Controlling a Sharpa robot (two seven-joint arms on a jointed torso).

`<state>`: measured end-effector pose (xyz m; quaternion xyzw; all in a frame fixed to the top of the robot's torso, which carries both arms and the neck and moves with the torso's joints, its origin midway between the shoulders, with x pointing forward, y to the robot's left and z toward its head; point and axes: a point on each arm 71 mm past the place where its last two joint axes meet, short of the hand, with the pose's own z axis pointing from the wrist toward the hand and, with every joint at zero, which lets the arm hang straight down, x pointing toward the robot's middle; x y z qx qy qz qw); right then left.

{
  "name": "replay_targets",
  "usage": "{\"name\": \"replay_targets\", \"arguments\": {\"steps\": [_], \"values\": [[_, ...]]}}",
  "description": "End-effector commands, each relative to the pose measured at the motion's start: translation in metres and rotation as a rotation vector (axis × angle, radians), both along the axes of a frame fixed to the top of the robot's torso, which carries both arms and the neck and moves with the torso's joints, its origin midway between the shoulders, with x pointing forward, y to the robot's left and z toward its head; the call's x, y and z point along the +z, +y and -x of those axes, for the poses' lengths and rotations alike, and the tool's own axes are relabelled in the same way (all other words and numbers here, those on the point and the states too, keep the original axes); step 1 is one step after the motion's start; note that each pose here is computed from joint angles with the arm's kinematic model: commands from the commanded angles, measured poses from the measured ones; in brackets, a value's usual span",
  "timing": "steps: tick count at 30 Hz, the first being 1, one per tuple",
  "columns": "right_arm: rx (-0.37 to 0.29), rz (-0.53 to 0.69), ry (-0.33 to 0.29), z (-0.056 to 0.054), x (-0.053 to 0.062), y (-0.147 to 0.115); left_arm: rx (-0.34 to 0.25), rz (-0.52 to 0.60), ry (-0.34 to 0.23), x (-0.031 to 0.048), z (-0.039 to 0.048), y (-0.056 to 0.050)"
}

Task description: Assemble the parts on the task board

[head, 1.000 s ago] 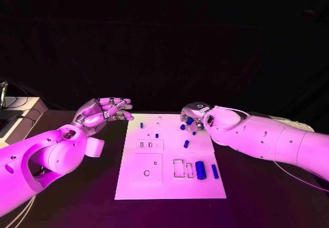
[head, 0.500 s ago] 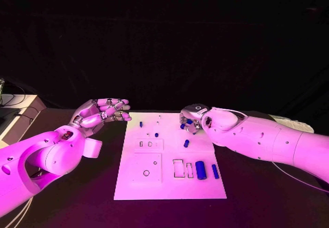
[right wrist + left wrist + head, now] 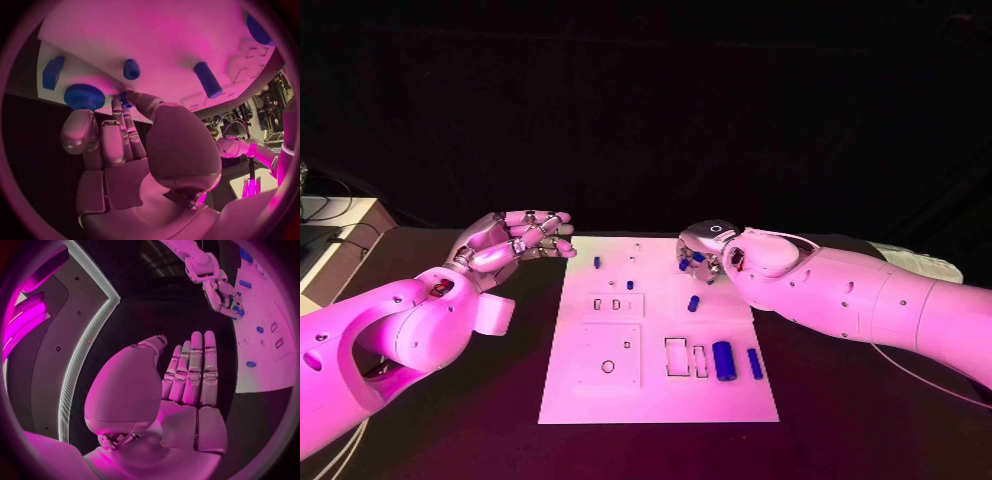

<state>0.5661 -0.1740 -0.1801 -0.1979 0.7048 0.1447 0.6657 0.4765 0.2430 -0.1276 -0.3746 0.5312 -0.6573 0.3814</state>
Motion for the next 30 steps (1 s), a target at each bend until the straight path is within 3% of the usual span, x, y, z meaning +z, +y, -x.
{"name": "replay_targets", "arguments": {"steps": [1,14,30], "values": [[0.012,0.003,0.007,0.002,-0.004,0.002,-0.001,0.007,-0.001,0.0009,-0.0001,0.0],[-0.001,-0.095,-0.1,0.005,0.007,0.003,0.003,0.005,0.002,0.0001,-0.0012,0.001],[-0.064,-0.185,-0.162,0.001,0.022,0.022,0.01,-0.001,0.008,-0.001,-0.0025,0.004]]}}
